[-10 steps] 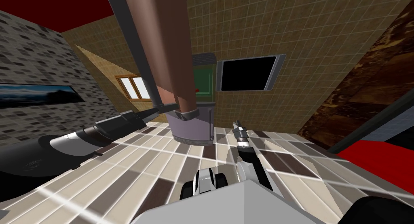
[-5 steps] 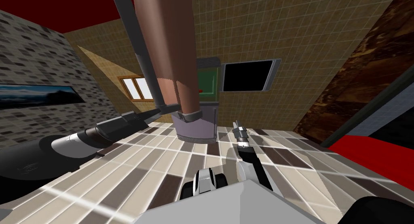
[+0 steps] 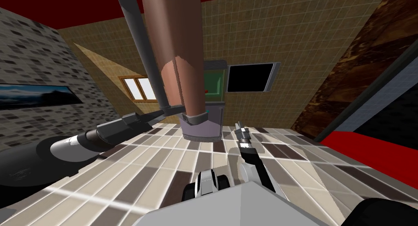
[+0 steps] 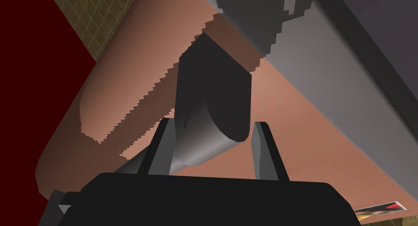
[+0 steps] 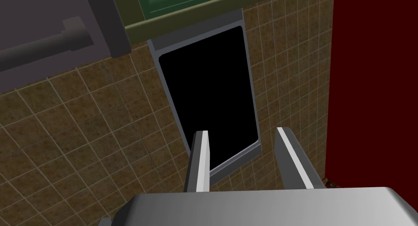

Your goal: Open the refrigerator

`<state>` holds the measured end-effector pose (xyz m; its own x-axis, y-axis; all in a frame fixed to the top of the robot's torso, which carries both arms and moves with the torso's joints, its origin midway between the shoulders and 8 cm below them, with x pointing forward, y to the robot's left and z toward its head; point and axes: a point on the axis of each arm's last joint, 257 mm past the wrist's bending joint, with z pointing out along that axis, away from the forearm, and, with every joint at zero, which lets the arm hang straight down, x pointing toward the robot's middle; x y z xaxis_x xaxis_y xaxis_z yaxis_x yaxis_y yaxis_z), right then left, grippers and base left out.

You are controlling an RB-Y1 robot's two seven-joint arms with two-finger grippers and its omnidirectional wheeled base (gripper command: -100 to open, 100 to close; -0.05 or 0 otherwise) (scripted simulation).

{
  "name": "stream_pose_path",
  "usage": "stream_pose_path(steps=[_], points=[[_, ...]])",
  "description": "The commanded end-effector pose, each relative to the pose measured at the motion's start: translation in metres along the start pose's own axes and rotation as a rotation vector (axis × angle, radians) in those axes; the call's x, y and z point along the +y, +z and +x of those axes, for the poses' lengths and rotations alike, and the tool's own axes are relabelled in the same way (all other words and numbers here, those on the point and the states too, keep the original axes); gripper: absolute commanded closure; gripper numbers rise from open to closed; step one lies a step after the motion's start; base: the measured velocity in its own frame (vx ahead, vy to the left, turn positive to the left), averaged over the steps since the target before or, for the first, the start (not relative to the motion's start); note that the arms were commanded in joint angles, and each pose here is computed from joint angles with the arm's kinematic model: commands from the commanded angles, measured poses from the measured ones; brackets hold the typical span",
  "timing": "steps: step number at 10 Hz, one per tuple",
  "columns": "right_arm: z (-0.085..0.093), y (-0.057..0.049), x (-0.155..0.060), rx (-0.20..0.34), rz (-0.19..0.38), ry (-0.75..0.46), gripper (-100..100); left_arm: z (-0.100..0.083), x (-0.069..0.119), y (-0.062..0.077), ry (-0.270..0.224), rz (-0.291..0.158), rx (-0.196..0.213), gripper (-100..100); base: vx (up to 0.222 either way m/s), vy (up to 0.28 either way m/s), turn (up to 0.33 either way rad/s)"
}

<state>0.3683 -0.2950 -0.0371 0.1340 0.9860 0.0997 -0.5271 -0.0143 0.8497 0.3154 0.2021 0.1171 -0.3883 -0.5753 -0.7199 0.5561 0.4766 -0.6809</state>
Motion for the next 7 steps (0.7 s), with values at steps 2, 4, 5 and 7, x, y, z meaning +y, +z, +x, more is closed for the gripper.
stream_pose_path(steps=[2, 4, 5, 7], points=[[0.000, 0.000, 0.000, 0.000, 0.000, 0.000, 0, 0.004, -0.006, 0.001, -0.004, 0.021, 0.016, 100, -0.067, 0.169, -0.020], [0.000, 0.000, 0.000, 0.000, 0.000, 0.000, 0, 0.008, -0.012, 0.002, -0.007, 0.046, 0.035, 100, -0.037, 0.206, -0.052], [0.000, 0.000, 0.000, 0.000, 0.000, 0.000, 0, 0.013, -0.017, 0.003, -0.012, 0.065, 0.054, 100, -0.037, 0.230, -0.078], [0.000, 0.000, 0.000, 0.000, 0.000, 0.000, 0, 0.018, -0.022, 0.004, -0.017, 0.085, 0.072, 100, 0.000, 0.253, -0.046]])
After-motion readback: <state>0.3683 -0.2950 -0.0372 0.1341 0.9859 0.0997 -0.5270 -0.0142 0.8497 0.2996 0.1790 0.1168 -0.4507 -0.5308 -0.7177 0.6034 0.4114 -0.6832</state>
